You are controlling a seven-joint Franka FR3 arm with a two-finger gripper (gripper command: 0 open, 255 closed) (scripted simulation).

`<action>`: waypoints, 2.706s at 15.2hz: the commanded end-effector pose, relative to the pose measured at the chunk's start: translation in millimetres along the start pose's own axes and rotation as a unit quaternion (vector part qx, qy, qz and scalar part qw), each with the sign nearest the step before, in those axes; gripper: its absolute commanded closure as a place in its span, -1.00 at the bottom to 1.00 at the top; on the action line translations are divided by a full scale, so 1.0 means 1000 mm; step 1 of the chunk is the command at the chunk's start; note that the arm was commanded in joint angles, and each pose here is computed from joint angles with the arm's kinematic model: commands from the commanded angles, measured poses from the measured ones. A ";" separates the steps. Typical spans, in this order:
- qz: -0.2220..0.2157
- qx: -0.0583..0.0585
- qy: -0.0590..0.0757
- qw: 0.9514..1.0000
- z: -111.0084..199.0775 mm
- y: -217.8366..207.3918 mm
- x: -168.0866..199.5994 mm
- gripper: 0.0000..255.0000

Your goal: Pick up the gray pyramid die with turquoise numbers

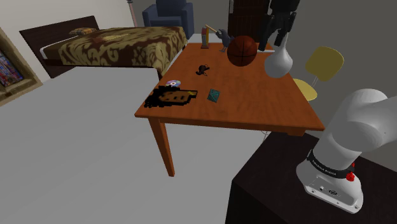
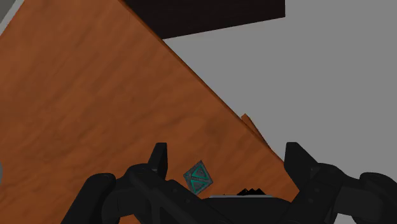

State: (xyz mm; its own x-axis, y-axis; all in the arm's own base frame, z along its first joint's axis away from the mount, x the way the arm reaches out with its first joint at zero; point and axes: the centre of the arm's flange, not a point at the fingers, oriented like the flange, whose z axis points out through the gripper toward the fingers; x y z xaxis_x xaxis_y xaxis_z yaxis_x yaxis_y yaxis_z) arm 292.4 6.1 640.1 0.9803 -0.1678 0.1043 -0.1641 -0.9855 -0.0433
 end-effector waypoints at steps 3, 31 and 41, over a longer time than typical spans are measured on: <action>0.001 -0.002 -0.003 1.000 0.020 0.000 0.019 -1.00; 0.010 -0.023 -0.042 0.999 0.305 0.011 0.266 -1.00; 0.010 -0.024 -0.043 0.999 0.355 0.013 0.270 -1.00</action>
State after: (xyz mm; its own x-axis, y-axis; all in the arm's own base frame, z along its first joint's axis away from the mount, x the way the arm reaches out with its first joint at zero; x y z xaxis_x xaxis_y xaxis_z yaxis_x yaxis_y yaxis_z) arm 594.5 -43.1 317.5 0.9823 -0.1865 0.0171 -0.1866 -0.9824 0.0039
